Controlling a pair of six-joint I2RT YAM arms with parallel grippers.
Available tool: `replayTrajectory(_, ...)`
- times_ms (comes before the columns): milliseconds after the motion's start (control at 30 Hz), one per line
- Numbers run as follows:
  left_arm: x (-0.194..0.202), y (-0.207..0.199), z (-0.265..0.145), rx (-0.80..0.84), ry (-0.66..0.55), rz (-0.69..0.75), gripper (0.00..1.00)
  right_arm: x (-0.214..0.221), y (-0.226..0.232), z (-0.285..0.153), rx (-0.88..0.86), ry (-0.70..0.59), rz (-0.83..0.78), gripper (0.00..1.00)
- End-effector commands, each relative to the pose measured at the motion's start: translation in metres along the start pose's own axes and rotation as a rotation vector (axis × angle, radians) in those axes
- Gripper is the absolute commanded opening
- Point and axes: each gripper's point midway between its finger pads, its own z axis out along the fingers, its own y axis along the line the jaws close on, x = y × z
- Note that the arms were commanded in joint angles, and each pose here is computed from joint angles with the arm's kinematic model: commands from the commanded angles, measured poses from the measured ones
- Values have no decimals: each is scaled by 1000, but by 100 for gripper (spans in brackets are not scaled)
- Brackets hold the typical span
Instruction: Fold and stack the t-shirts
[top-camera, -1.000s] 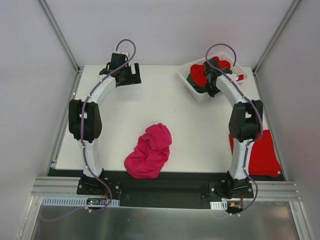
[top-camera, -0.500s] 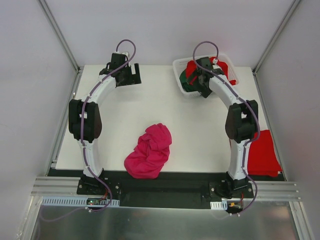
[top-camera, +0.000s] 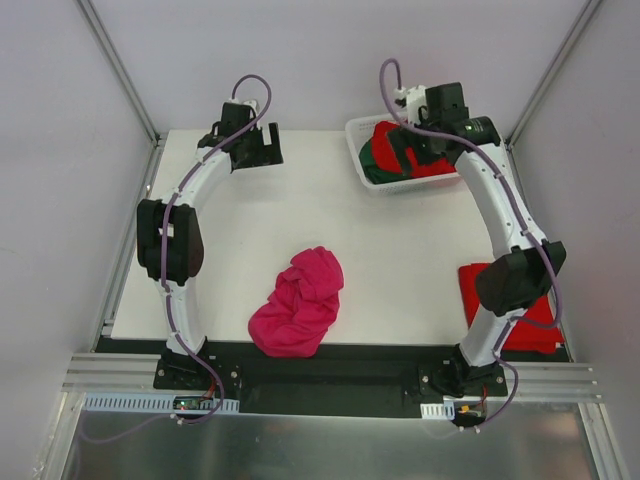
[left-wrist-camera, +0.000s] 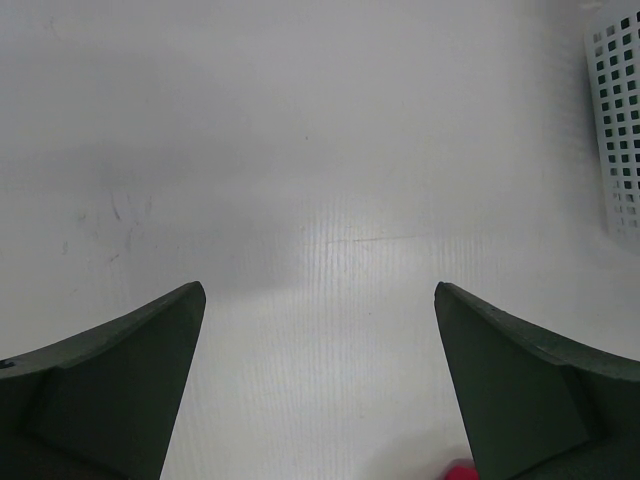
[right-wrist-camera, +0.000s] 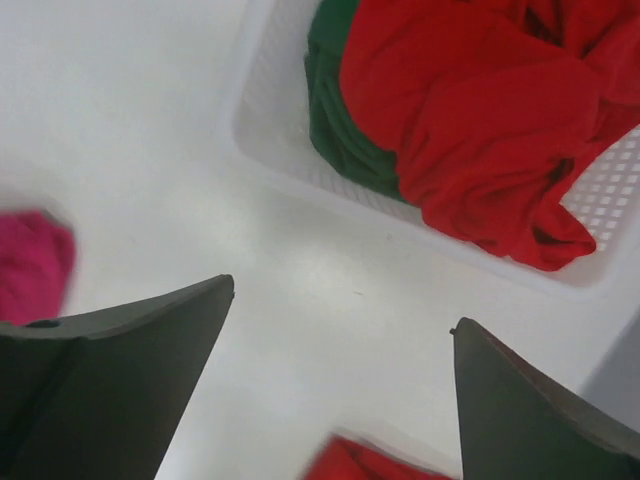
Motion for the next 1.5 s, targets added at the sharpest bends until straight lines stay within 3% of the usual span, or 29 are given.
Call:
replayTrajectory(0, -16, -10, -8, 27, -36, 24, 99, 56, -18, 18, 23, 247, -649, 96)
replayTrajectory(100, -19, -13, -10, 37, -41, 27, 99, 84, -53, 31, 128, 491, -936, 96)
replayTrajectory(167, -23, -14, -11, 41, -48, 26, 99, 82, -63, 41, 170, 492, -1029, 97)
replayTrajectory(300, -23, -17, -9, 54, -44, 21, 99, 57, -51, 69, 141, 299, -1278, 97)
replayTrajectory(333, -23, -18, -8, 57, -41, 16, 99, 36, -53, 77, 213, 216, -1294, 97)
replayTrajectory(433, -18, -18, -5, 65, -28, 3, 99, 30, -62, 100, 258, 222, -1383, 96)
replayTrajectory(600, -13, -19, -3, 68, -12, 2, 99, 12, -58, 126, 249, 155, -1361, 97)
replayTrajectory(800, -13, -12, -5, 37, -19, 18, 99, 51, -42, 172, 119, 207, -1378, 98)
replayTrajectory(1067, -12, -9, -4, 21, -17, 23, 99, 87, -22, 177, -30, 242, -1317, 98)
replayTrajectory(1100, -13, -10, -5, 25, -21, 24, 99, 89, -23, 181, -27, 247, -1318, 94)
replayTrajectory(1133, -11, -9, -3, 22, -15, 22, 99, 88, -24, 182, -19, 246, -1318, 74)
replayTrajectory(1200, -10, -8, -2, 19, -11, 19, 99, 85, -27, 185, 15, 255, -1329, 47)
replayTrajectory(1233, -10, -8, -2, 19, -11, 20, 99, 88, -28, 186, 16, 265, -1333, 8)
replayTrajectory(1267, -9, -8, -1, 20, -8, 19, 99, 86, -30, 185, 40, 271, -1327, 1)
replayTrajectory(1467, -10, -9, -2, 24, -11, 20, 99, 91, -46, 183, 75, 309, -1292, 1)
